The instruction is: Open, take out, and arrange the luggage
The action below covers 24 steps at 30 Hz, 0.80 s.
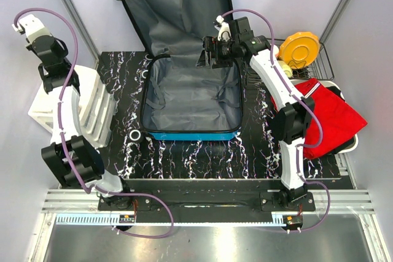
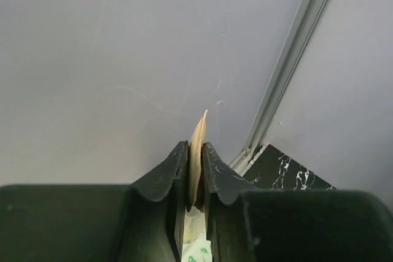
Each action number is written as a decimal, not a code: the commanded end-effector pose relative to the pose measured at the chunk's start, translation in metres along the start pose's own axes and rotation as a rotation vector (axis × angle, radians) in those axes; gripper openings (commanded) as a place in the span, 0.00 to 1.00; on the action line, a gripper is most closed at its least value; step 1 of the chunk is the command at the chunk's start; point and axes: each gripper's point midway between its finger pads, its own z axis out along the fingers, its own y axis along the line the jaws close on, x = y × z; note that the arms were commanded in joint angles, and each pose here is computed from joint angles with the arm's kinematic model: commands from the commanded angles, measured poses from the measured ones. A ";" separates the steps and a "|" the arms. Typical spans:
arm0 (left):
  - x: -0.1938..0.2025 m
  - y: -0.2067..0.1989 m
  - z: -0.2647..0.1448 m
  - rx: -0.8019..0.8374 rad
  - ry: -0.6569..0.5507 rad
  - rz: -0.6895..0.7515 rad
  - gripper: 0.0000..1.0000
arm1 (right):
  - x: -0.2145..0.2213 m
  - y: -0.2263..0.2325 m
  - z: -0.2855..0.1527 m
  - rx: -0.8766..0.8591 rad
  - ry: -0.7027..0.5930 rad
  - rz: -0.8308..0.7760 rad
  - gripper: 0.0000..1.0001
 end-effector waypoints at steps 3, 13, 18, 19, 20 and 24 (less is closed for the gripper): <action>-0.029 0.010 -0.014 -0.044 -0.141 -0.040 0.13 | -0.012 0.015 -0.006 -0.045 -0.032 -0.021 0.98; -0.043 0.021 -0.022 -0.099 -0.208 -0.014 0.10 | -0.010 0.016 -0.006 -0.052 -0.025 -0.018 0.99; -0.038 0.018 -0.021 -0.101 -0.199 0.022 0.12 | -0.011 0.016 -0.006 -0.053 -0.026 -0.009 0.98; -0.038 0.018 -0.021 -0.102 -0.197 0.018 0.14 | -0.010 0.017 -0.005 -0.057 -0.025 -0.010 0.98; -0.035 0.018 -0.021 -0.102 -0.187 0.017 0.14 | -0.010 0.017 -0.005 -0.057 -0.024 -0.008 0.98; -0.025 0.021 -0.018 -0.124 -0.142 0.021 0.20 | -0.010 0.016 -0.006 -0.052 -0.024 -0.006 0.98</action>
